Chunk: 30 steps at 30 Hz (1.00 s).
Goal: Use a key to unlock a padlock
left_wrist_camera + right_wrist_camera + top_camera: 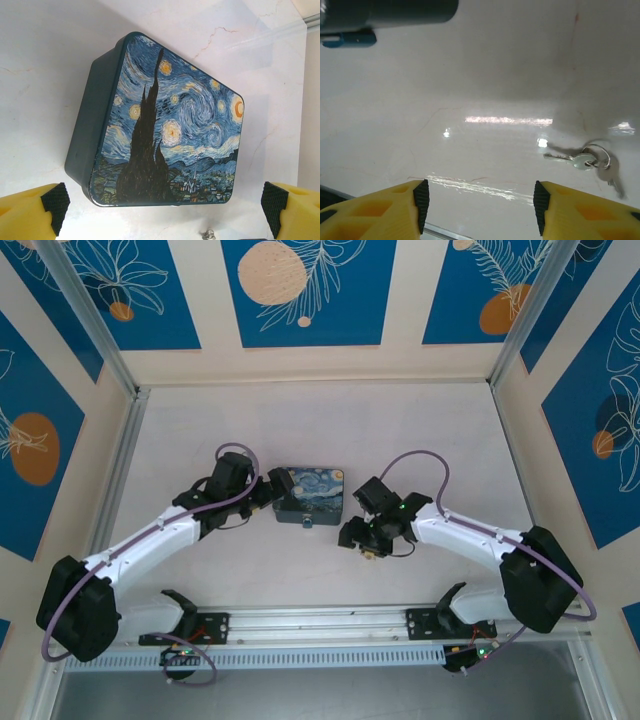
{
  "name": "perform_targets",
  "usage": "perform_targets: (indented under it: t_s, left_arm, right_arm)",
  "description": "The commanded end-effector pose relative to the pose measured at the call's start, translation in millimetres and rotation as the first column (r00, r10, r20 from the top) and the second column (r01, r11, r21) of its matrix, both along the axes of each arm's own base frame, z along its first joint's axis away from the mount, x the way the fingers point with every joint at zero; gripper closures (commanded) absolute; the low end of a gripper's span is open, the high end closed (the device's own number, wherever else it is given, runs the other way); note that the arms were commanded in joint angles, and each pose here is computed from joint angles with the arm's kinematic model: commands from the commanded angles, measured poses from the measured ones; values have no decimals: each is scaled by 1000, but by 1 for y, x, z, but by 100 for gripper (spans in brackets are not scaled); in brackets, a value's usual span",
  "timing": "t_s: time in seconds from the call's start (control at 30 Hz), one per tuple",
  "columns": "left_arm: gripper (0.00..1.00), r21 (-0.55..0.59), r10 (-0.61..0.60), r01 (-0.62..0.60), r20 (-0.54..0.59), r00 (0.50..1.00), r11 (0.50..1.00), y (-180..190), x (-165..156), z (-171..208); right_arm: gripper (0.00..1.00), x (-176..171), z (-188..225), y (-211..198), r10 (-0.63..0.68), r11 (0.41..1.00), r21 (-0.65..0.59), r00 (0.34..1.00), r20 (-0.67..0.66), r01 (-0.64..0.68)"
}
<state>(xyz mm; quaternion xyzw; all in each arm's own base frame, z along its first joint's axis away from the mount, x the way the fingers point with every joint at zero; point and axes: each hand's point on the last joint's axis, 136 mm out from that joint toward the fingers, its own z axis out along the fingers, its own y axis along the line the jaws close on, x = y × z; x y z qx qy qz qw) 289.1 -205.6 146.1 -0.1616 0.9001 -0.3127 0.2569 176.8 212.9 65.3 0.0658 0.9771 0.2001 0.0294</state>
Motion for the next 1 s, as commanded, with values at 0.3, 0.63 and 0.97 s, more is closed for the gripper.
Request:
perform_targets:
  t_s: [0.3,0.63,0.97]
  left_arm:
    - [0,5,-15,15,3,1000,1000,-4,2,3]
    - [0,7,-19,19,7,1000,1000,-4,2,5]
    - [0,6,-24,24,5,1000,1000,-8,6,5]
  right_arm:
    - [40,-1,-12,-45,77,957,-283,997,12,-71]
    - [40,-10,-18,-52,210,907,-361,976,-58,-216]
    - [39,-24,-24,-48,280,890,-340,953,-115,-302]
